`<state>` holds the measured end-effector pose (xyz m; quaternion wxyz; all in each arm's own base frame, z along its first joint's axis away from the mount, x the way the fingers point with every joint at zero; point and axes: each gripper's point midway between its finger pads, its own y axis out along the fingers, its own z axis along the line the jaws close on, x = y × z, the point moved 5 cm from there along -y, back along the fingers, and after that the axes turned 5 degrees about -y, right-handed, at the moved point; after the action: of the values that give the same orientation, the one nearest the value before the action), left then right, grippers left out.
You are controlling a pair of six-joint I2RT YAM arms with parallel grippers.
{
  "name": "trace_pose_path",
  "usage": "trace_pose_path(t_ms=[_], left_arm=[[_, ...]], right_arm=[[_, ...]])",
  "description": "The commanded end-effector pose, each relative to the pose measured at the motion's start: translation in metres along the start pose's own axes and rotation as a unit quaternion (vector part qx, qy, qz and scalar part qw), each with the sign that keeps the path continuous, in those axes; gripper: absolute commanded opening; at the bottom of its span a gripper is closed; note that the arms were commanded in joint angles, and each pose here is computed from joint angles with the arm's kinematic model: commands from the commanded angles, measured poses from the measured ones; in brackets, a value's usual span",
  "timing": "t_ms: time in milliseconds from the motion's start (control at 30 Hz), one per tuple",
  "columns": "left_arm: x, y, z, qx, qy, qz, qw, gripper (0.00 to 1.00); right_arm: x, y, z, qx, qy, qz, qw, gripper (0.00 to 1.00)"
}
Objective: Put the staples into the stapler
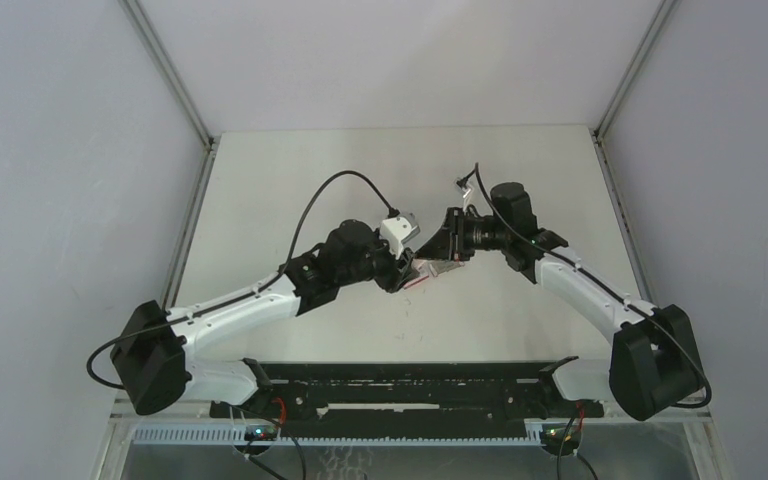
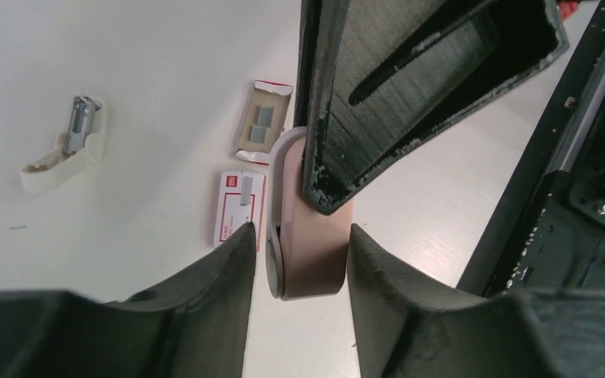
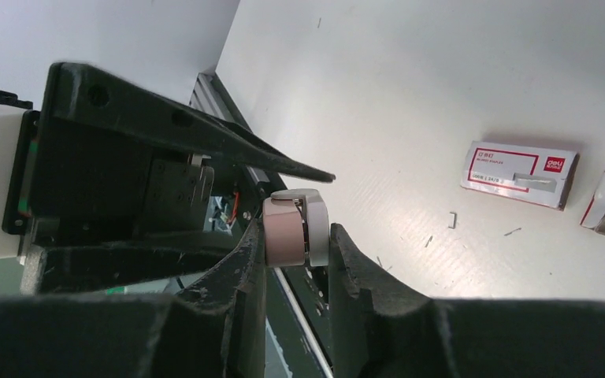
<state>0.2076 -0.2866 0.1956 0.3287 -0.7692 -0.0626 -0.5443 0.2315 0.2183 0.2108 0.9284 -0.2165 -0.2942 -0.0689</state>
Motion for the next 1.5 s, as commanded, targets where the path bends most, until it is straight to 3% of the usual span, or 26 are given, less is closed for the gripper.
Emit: trace_pose_path(t_ms=[0, 67, 167, 267, 333, 533, 667, 867, 1067, 1467], left_arm=[[0.031, 0.005, -0.008, -0.019, 0.02, -0.045, 0.999, 0.4], [0.028, 0.007, -0.007, -0.02, 0.021, -0.041, 0.999, 0.23], [0.023, 0.009, -0.006, -0.02, 0.021, -0.034, 0.999, 0.07], [0.019, 0.009, -0.006, -0.02, 0.019, -0.031, 0.999, 0.0], [0.017, 0.008, -0.006, -0.021, 0.016, -0.032, 0.999, 0.0], [0.017, 0.007, -0.009, -0.03, 0.014, -0.038, 0.999, 0.0], [0.02, 0.006, -0.01, -0.034, 0.014, -0.042, 0.998, 0.0], [0.02, 0.005, -0.011, -0.035, 0.015, -0.043, 0.998, 0.0], [0.021, 0.004, -0.011, -0.034, 0.017, -0.046, 0.998, 0.0], [0.022, 0.002, -0.008, -0.021, 0.018, -0.054, 0.998, 0.0]], right_arm=[[0.014, 0.0, 0.016, 0.022, -0.02, -0.008, 1.0, 0.0], [0.014, -0.001, 0.016, 0.018, -0.02, -0.008, 1.0, 0.06], [0.019, -0.006, 0.014, 0.003, -0.021, -0.023, 1.0, 0.4], [0.025, -0.016, 0.01, -0.018, -0.019, -0.043, 0.999, 0.61], [0.028, -0.024, 0.005, -0.036, -0.012, -0.058, 0.998, 0.63], [0.026, -0.031, -0.01, -0.064, 0.012, -0.065, 0.996, 0.57], [0.022, -0.024, -0.009, -0.039, 0.021, -0.048, 0.998, 0.46], [0.017, -0.014, 0.002, 0.005, 0.016, -0.025, 1.0, 0.36], [0.01, -0.007, -0.004, 0.001, 0.025, -0.008, 1.0, 0.21], [0.006, -0.003, -0.01, -0.001, 0.04, 0.0, 0.999, 0.17]])
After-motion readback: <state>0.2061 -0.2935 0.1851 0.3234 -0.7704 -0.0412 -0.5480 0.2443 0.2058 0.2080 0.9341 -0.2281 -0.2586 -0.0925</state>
